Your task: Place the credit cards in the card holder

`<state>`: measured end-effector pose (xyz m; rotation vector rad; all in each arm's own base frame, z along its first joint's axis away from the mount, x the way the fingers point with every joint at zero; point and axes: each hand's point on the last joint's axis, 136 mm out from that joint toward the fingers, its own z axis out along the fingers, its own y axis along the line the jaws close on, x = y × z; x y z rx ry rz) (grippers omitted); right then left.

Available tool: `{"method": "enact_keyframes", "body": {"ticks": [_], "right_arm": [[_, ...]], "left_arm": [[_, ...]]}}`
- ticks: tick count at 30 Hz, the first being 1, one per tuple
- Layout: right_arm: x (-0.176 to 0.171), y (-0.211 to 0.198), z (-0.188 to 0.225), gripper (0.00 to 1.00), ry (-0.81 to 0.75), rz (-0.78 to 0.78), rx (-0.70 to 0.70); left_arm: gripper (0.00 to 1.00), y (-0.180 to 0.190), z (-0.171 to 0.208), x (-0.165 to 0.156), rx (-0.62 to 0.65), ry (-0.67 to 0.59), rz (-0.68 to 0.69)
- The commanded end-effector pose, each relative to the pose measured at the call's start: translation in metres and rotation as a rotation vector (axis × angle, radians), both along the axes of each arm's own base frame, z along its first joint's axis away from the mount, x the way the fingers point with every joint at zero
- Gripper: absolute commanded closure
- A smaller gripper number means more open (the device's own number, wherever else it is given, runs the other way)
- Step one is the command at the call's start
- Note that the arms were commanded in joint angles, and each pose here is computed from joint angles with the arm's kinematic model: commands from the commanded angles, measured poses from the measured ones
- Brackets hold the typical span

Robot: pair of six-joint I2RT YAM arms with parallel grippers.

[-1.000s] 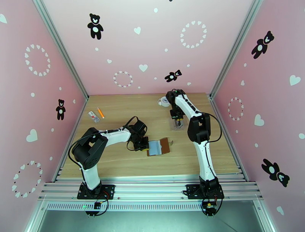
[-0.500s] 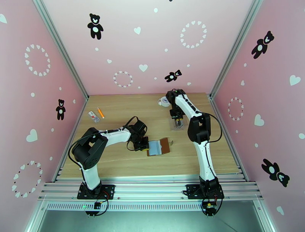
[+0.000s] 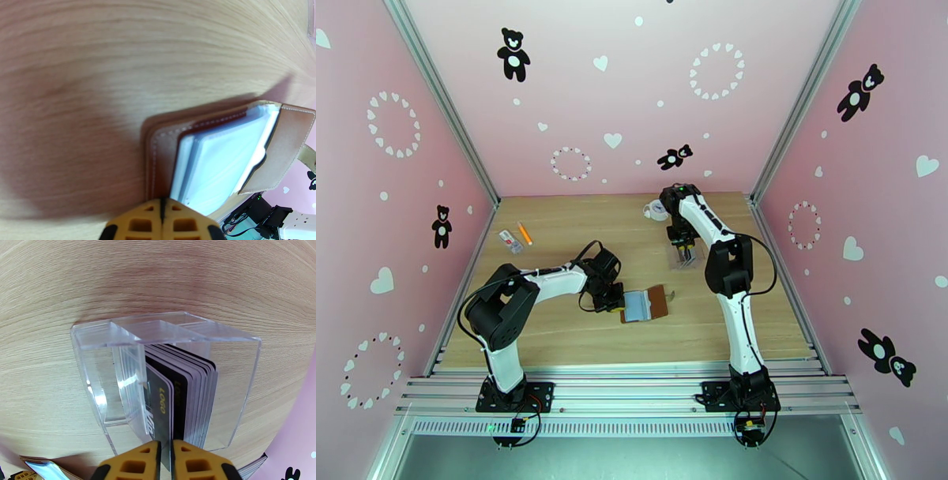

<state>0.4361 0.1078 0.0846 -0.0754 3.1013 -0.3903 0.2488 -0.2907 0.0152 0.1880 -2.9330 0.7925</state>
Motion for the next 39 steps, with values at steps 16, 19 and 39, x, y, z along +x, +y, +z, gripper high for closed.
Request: {"method": "enact_keyframes", "body": {"ticks": [16,19,39], "right_arm": [[-0.002,0.019,0.008,0.77,-0.001,-0.001,0.098],[-0.003,0.021,0.006,0.77,0.005,0.003,0.102],[0.005,0.028,0.004,1.0,-0.01,-0.028,0.19]], "left_arm": [[1.0,0.024,-0.04,-0.029,0.162,0.08,-0.032],[1.0,0.024,-0.04,-0.029,0.162,0.083,-0.032],[1.0,0.025,-0.041,-0.03,0.168,0.082,-0.042]]}}
